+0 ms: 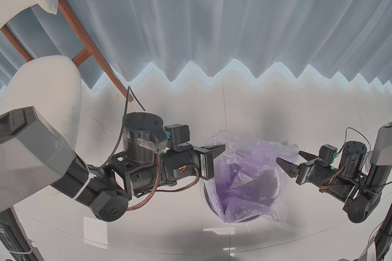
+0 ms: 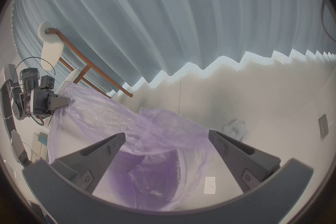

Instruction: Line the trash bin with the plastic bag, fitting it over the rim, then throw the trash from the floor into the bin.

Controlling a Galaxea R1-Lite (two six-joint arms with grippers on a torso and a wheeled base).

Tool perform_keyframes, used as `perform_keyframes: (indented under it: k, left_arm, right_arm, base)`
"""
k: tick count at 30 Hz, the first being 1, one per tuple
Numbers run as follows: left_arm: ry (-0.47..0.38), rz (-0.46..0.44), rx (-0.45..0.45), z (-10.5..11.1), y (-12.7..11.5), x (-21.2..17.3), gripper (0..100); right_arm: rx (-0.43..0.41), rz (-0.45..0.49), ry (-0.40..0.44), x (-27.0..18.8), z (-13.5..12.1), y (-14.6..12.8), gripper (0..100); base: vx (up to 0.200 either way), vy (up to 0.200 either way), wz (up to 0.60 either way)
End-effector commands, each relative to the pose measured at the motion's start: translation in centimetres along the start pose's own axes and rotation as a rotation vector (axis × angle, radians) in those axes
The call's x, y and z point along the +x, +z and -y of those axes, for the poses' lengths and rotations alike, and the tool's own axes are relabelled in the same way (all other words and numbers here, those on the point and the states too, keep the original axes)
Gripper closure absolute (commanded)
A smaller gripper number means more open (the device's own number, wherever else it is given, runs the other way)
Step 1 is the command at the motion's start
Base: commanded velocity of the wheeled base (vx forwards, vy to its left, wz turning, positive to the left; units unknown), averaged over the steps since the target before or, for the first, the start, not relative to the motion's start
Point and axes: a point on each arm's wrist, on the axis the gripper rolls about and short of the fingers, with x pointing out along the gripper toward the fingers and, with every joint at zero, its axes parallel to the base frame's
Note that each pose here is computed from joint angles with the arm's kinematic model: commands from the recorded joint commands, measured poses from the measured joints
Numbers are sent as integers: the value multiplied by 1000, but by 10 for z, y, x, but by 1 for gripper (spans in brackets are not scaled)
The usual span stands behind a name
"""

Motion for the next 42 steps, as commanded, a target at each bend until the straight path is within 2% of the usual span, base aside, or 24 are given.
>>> perform_keyframes:
  k: [1, 7, 12, 15, 19, 24, 31, 37, 42]
  left_arm:
    - [25, 6, -4, -10, 0, 6, 100]
    - [68, 20, -14, -25, 3, 6, 100]
    - [117, 25, -27, -45, 5, 6, 100]
    - [132, 42, -27, -51, 9, 7, 100]
    - [132, 56, -26, -53, 13, 8, 100]
    - [131, 57, -24, -53, 13, 9, 100]
    - [130, 65, -22, -52, 15, 6, 100]
    - [130, 61, -22, -51, 14, 6, 100]
    - [131, 57, -25, -52, 13, 8, 100]
  right_arm:
    - [-7, 35, 2, 14, 2, 4, 0]
    - [-22, 108, 22, 41, 3, 18, 0]
    - [-22, 94, 36, 35, -1, 23, 0]
    - [-36, 102, 72, 27, -2, 28, 0]
    - [-131, 41, 91, 14, 10, 16, 0]
    - [-280, 1, 174, 12, 22, 5, 0]
    - [-309, -38, 292, 0, 27, -5, 0]
    - [-312, -73, 291, 6, 34, -14, 0]
    - [-317, -49, 248, 32, 50, -15, 0]
  base:
    - [0, 0, 0]
    - [0, 0, 0]
    - [0, 0, 0]
    - [0, 0, 0]
    - [0, 0, 0]
    - [0, 0, 0]
    - [0, 0, 0]
    - [0, 0, 0]
    - [0, 0, 0]
